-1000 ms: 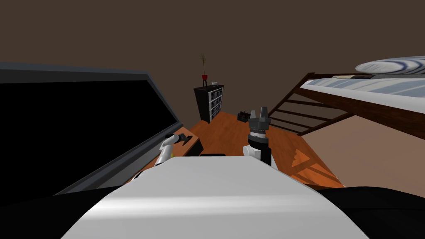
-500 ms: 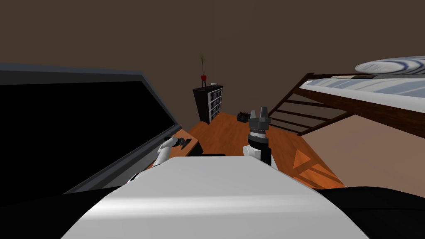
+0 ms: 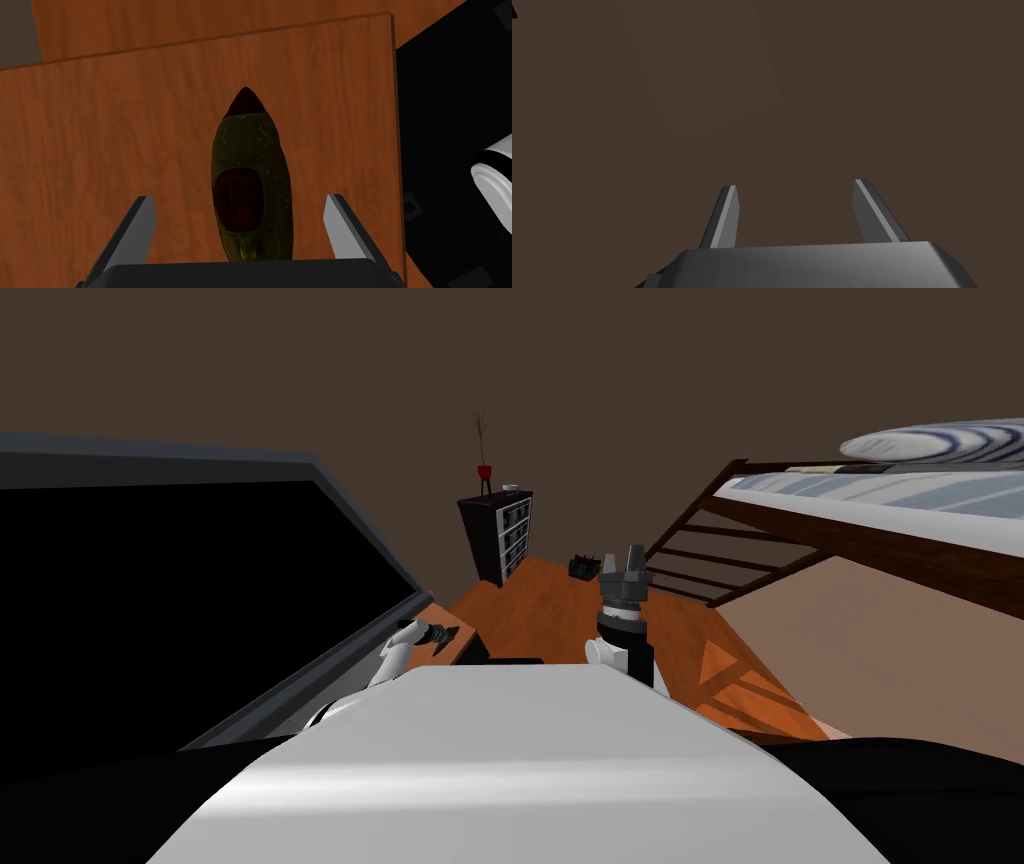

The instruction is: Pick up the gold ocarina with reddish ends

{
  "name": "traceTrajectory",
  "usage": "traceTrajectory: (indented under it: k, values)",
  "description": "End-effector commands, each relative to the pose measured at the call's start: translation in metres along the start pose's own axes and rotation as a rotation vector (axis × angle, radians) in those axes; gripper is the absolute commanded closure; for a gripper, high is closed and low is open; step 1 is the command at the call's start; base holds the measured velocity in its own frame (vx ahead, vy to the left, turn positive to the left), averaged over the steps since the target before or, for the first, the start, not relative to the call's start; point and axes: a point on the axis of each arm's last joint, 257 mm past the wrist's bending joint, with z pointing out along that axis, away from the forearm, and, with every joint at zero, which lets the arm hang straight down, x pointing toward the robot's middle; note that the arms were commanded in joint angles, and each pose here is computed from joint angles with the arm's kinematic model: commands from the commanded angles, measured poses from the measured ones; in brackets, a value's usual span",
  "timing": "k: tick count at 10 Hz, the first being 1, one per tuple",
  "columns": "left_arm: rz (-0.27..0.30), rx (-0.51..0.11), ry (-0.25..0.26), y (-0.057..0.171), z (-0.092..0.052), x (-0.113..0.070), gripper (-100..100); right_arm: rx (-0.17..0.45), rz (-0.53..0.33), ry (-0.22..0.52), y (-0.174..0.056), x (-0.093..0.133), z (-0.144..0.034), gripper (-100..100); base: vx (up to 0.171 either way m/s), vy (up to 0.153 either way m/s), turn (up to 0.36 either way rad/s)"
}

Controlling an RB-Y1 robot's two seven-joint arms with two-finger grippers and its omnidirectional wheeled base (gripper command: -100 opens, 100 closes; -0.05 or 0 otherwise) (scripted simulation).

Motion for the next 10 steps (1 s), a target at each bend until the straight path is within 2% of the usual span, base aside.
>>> traceTrajectory:
  k: [1,2,6,10]
  values:
    - [-0.038,0.008,-0.005,-0.001,0.002,0.002,-100,0.000,0.000,0.000,0.000,0.000,0.000,0,-0.072,0.091,-0.241]
    - [-0.042,0.021,-0.019,-0.002,0.008,0.005,-100,0.000,0.000,0.000,0.000,0.000,0.000,0,-0.098,0.096,-0.272]
    - [-0.125,0.035,-0.031,-0.004,0.013,0.008,-100,0.000,0.000,0.000,0.000,0.000,0.000,0,-0.075,0.069,-0.186]
    - [-0.180,0.050,-0.042,-0.005,0.017,0.011,-100,0.000,0.000,0.000,0.000,0.000,0.000,0,-0.060,0.049,-0.128]
